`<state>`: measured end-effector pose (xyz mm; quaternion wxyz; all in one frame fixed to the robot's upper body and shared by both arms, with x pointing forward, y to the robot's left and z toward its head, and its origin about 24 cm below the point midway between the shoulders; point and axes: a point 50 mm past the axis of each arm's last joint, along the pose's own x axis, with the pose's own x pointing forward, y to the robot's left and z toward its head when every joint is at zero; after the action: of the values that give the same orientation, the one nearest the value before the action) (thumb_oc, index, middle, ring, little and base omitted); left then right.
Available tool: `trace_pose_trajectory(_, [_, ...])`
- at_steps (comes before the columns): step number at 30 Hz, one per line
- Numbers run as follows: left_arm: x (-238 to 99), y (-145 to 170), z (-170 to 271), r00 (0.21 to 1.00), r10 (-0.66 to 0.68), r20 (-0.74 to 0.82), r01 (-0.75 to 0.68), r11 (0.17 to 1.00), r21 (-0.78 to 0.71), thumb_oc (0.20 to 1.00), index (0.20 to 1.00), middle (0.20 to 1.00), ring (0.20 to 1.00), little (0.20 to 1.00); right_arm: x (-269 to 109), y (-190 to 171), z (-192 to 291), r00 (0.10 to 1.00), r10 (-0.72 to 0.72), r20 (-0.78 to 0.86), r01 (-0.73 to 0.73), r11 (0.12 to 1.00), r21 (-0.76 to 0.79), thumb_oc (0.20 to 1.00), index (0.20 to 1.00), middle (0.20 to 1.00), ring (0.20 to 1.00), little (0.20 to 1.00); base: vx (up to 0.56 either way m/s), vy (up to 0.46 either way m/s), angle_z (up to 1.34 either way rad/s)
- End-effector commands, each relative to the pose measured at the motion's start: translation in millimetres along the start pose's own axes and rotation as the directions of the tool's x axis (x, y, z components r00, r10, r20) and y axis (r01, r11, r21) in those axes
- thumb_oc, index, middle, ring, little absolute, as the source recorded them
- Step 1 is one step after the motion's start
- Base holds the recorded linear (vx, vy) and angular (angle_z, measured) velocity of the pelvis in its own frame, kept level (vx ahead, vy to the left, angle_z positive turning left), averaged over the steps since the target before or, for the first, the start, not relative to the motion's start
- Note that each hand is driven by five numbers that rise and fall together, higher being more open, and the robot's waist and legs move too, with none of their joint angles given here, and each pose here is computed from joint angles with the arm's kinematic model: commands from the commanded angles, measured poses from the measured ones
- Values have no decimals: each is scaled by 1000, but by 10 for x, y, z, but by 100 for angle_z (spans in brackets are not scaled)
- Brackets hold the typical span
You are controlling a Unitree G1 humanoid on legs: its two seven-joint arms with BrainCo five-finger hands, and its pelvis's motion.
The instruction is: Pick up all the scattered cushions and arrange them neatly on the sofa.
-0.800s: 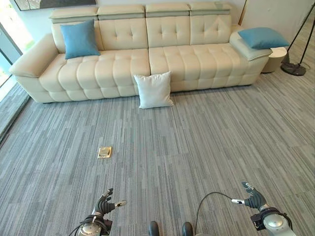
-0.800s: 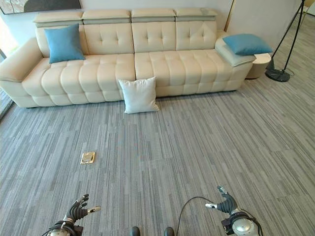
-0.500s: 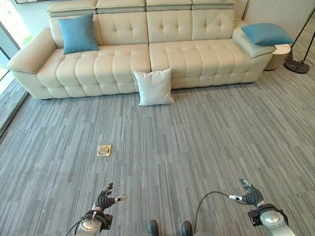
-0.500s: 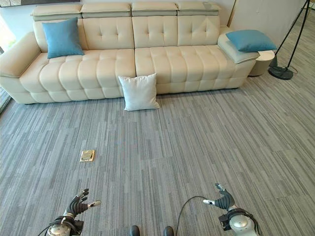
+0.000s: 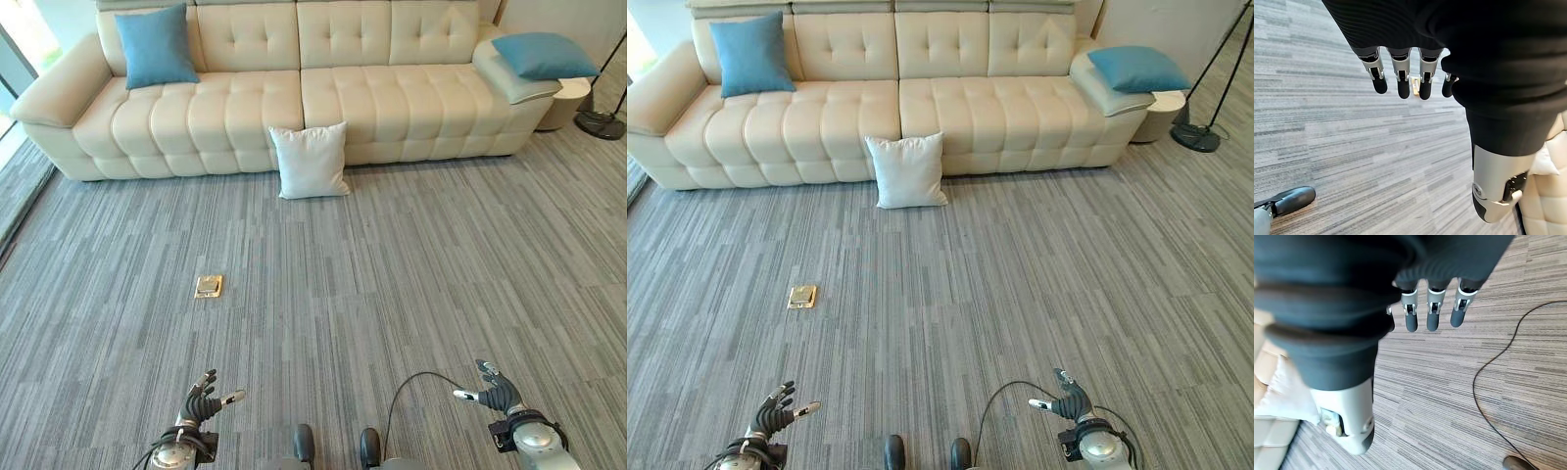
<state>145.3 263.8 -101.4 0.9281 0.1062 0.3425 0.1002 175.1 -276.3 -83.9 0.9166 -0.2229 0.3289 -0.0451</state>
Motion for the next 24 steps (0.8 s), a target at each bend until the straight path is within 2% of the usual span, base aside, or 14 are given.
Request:
trace_pose_trajectory(1, [88,178,372,985,81,151,-73,996,-59,1000,1000,1000,1000,1000,119,-123,287,993,-77,89,72,995,63,1000,1000,1000,1000,1000,69,139,0])
trace_pose_trajectory(8, [127,208,585,971,85,222,-77,996,-44,1000,1000,1000,1000,1000,169,-114,458,985,-100,139,83,989,121,1000,1000,1000,1000,1000,77,134,-6])
trace_pose_trajectory(13, [170,164,628,970,89,224,-81,996,-42,1000,1000,1000,1000,1000,191,-80,604,979,-75,191,59,994,91,1000,1000,1000,1000,1000,237,56,-6])
trace_pose_trajectory(19, [177,53,630,972,76,223,-61,995,-73,1000,1000,1000,1000,1000,153,-119,574,978,-73,195,63,997,55,1000,1000,1000,1000,1000,440,-70,12])
trace_pose_trajectory(24, [151,-145,613,974,-28,224,42,998,-55,1000,1000,1000,1000,1000,57,-199,514,973,-96,212,85,995,59,1000,1000,1000,1000,1000,471,-320,98])
